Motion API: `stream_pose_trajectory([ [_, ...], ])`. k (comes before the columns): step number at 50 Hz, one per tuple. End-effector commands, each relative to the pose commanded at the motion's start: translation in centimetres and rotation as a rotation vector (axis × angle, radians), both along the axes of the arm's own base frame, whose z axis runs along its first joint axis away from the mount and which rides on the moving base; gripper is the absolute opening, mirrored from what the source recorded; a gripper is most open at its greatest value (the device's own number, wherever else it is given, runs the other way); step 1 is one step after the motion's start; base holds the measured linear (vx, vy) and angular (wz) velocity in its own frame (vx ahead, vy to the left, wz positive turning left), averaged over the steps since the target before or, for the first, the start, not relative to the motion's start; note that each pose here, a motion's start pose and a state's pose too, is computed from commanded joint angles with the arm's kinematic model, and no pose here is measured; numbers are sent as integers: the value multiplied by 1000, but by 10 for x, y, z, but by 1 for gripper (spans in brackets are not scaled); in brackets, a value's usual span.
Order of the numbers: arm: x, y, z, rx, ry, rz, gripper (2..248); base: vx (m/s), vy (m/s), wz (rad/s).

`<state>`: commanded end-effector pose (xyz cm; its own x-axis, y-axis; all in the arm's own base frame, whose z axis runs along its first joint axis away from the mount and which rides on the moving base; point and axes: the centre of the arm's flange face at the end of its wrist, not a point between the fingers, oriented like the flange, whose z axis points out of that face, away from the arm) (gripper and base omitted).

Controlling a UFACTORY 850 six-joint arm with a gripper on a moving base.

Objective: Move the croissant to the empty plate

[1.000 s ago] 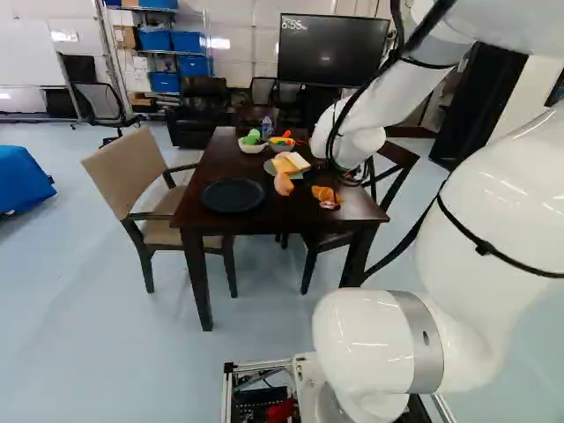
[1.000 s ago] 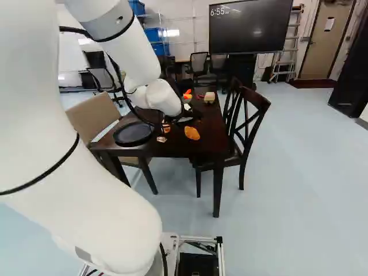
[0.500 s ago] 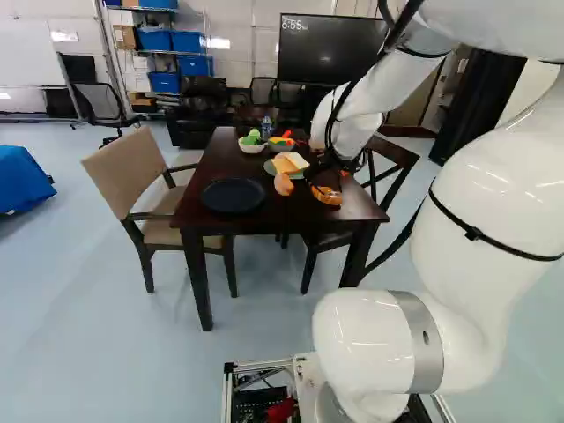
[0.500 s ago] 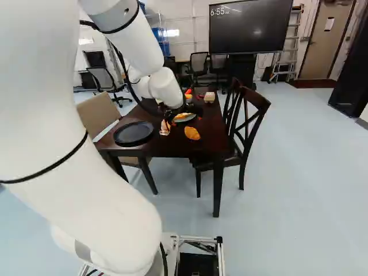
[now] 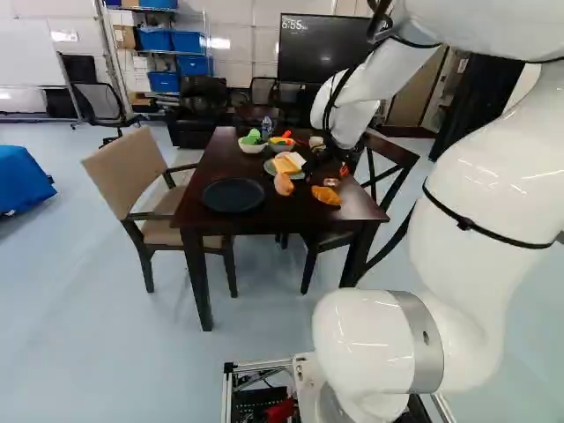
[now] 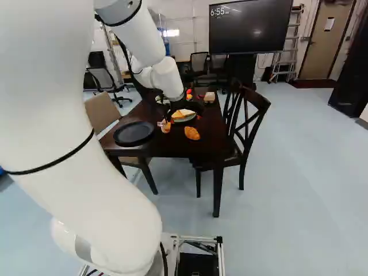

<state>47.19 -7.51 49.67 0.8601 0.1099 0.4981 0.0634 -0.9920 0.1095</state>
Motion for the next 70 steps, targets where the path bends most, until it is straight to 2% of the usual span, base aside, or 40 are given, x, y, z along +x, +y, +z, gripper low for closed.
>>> stream_pose_trajectory([
  [13, -1, -2, 5, 19, 93, 46, 247, 0, 0, 0],
  [33, 3, -14, 1, 25, 230, 188, 247, 0, 0, 0],
  [52, 7, -42, -1, 70, 302, 143, 247, 0, 0, 0],
  [62, 19, -53, -1, 70, 297, 130, 247, 0, 0, 0],
  [70, 31, -59, -1, 52, 298, 138, 247, 0, 0, 0],
])
